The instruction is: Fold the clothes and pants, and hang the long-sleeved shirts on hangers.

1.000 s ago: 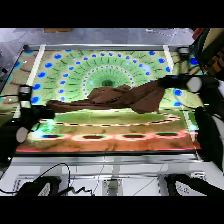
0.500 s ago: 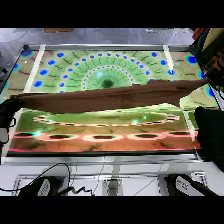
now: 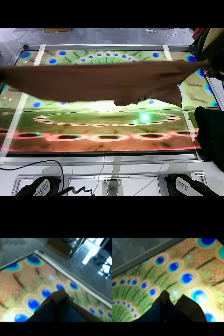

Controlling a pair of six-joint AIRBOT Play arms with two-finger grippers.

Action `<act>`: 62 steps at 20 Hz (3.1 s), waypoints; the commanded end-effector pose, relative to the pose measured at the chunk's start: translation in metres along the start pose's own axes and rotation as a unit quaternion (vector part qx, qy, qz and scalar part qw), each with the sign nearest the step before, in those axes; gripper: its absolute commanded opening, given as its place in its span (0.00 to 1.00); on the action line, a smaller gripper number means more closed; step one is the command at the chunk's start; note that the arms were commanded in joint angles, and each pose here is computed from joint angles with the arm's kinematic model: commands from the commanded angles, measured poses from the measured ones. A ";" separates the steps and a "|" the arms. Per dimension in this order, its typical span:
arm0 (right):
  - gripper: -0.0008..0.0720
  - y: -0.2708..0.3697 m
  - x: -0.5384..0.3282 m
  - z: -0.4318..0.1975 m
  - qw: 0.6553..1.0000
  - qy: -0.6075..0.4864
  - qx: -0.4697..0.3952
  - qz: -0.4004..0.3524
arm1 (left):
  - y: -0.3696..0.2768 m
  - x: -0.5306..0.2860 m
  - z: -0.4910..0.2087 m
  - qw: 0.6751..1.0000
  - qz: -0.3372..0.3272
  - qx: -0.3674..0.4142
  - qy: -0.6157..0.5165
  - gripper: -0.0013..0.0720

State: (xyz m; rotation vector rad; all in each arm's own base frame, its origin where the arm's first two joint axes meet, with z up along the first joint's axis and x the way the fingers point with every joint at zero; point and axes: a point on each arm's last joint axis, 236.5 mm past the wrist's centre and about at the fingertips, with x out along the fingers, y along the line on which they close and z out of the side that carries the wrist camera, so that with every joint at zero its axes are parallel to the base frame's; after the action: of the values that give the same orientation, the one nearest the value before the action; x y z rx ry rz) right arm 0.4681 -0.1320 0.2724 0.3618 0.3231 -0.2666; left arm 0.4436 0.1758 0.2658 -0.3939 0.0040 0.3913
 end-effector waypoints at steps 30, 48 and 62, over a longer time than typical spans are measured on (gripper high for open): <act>0.04 -0.095 -0.114 -0.335 0.887 0.442 -0.106 -0.077 | 0.205 -0.164 -0.300 0.815 0.257 0.088 0.511 0.97; 0.04 -0.095 -0.113 -0.334 0.888 0.442 -0.105 -0.077 | 0.209 -0.154 -0.308 0.822 0.285 -0.175 0.461 0.90; 0.04 -0.088 -0.124 -0.344 0.877 0.467 -0.090 -0.067 | 0.261 -0.139 -0.275 0.852 0.319 -0.199 0.365 0.04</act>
State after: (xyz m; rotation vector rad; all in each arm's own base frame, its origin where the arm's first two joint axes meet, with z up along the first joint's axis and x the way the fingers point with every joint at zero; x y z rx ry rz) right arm 0.2450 -0.0627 -0.0133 0.2333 1.2946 -0.1969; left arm 0.2324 0.2272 -0.0783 -0.9933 0.8861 0.8784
